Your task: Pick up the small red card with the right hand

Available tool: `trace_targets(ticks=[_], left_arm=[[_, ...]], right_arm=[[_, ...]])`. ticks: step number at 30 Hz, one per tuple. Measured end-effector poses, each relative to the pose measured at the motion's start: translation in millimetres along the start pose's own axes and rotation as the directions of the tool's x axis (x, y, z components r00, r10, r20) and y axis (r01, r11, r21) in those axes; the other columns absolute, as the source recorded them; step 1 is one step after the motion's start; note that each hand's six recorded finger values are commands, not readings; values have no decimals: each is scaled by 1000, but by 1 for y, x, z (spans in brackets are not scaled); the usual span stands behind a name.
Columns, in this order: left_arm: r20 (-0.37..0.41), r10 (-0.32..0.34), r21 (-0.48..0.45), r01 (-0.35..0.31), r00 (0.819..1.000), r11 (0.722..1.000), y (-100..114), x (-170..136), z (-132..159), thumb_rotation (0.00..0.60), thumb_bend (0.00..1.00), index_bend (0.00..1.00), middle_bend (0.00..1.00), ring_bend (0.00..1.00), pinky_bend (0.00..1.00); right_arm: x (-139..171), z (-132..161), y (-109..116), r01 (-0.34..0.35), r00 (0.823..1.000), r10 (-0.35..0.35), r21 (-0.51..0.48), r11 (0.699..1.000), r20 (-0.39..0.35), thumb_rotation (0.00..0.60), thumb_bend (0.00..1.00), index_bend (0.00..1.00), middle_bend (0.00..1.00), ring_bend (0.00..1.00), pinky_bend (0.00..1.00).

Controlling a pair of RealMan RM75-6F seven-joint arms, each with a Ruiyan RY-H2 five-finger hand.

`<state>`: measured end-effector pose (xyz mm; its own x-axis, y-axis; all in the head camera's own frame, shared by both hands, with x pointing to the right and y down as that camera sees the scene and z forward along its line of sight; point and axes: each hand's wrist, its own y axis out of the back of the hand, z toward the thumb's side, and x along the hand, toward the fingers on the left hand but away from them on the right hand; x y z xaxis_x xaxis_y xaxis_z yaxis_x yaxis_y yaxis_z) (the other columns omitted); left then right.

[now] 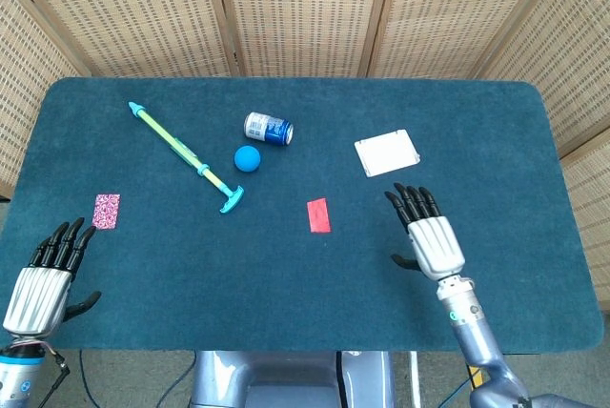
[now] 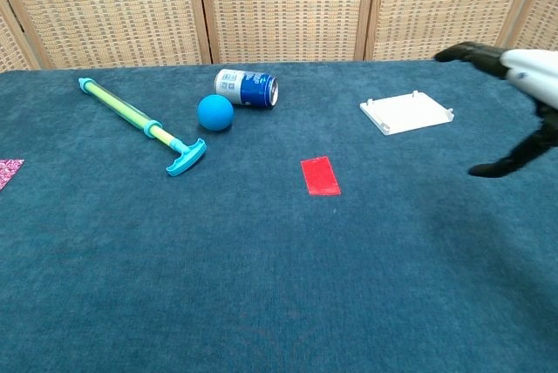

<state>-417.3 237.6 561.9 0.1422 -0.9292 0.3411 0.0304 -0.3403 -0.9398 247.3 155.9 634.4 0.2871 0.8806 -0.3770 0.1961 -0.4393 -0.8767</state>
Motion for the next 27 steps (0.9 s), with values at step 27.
trace_targets(ticks=[27], left_arm=[[-76, -20, -13, 19, 997, 1000, -3, 12, -23, 600, 90, 0, 0, 0, 158]], right_arm=[[-87, 73, -89, -55, 997, 59, -72, 996, 56, 600, 132, 0, 0, 0, 0]])
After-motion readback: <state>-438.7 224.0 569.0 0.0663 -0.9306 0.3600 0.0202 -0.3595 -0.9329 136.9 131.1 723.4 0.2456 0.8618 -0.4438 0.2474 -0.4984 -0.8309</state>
